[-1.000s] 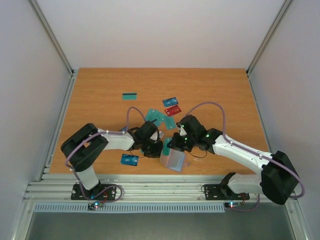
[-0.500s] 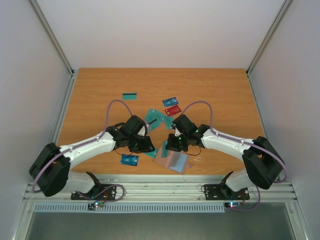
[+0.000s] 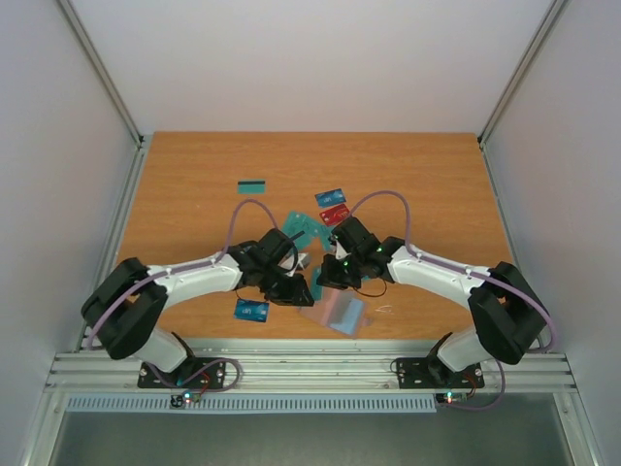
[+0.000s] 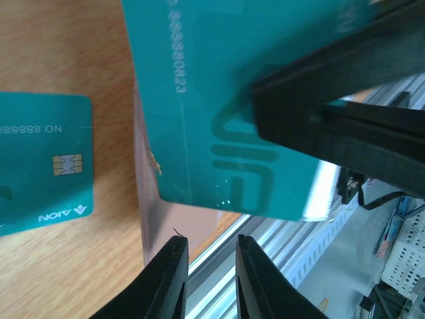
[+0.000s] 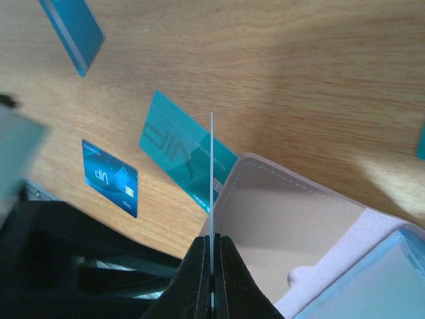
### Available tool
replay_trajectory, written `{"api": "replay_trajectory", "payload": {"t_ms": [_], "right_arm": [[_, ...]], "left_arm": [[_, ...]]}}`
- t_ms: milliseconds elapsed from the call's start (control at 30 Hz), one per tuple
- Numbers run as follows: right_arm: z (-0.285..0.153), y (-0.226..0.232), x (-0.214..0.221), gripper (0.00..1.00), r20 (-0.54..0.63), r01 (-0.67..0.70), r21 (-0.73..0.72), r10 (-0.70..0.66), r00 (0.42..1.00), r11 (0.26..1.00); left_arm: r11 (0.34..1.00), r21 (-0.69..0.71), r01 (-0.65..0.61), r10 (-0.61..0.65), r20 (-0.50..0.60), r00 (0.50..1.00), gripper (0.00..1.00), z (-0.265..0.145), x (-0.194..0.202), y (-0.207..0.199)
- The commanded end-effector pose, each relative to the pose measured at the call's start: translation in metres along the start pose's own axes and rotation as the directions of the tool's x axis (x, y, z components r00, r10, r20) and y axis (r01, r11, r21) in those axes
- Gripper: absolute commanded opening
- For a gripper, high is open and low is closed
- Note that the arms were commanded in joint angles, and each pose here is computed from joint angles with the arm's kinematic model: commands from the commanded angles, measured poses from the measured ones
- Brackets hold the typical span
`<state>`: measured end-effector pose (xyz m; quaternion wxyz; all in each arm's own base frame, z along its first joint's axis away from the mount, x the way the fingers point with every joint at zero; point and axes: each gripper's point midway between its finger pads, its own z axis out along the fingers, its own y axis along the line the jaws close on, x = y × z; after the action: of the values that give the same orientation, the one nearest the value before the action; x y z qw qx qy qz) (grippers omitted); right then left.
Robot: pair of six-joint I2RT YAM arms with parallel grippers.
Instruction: Put the credit cards into the card holder
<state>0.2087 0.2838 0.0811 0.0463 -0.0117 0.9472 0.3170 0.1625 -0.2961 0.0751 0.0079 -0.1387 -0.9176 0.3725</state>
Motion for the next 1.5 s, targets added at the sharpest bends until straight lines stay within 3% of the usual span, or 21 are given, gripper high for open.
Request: {"api": "replay_trajectory", "payload": {"t_ms": [0, 267, 533, 633, 800, 1133, 1467], "right_arm": [[-0.008, 0.014, -0.007, 0.01, 0.017, 0.046, -0.009, -0.046, 0.999, 0.999], [-0.063, 0.006, -0.01, 0.01, 0.075, 0.037, 0.054, -0.041, 0.996, 0.998], [-0.108, -0.065, 0.047, 0.01, 0.022, -0.078, 0.335, 0.075, 0.997, 0.939], [-0.116, -0.081, 0.061, 0.01, 0.027, -0.112, 0.371, 0.11, 0.994, 0.922], [-0.096, -0.084, 0.071, 0.01, -0.024, -0.145, 0.344, 0.163, 0.986, 0.928], [-0.05, -0.04, 0.036, 0.01, -0.086, -0.137, 0.183, 0.155, 0.984, 0.974], [-0.006, -0.007, 0.01, 0.01, -0.158, -0.151, 0.059, 0.159, 0.975, 0.987]], "left_arm": [[0.998, 0.04, -0.045, 0.046, -0.003, 0.999, 0.21, 0.014, -0.012, -0.011], [1.0, -0.016, -0.011, 0.011, -0.029, 1.0, 0.19, 0.028, -0.003, 0.014], [1.0, -0.002, 0.023, -0.023, -0.02, 1.0, 0.19, 0.035, -0.002, 0.02], [0.999, 0.001, 0.039, -0.039, -0.023, 0.999, 0.19, 0.039, -0.001, 0.023], [0.998, 0.015, 0.055, -0.054, -0.019, 0.998, 0.19, 0.041, -0.002, 0.023], [0.997, 0.049, 0.063, -0.063, -0.004, 0.998, 0.19, 0.035, 0.001, 0.016], [0.999, 0.042, -0.007, 0.003, 0.089, 0.996, 0.2, -0.027, 0.001, -0.023]]}}
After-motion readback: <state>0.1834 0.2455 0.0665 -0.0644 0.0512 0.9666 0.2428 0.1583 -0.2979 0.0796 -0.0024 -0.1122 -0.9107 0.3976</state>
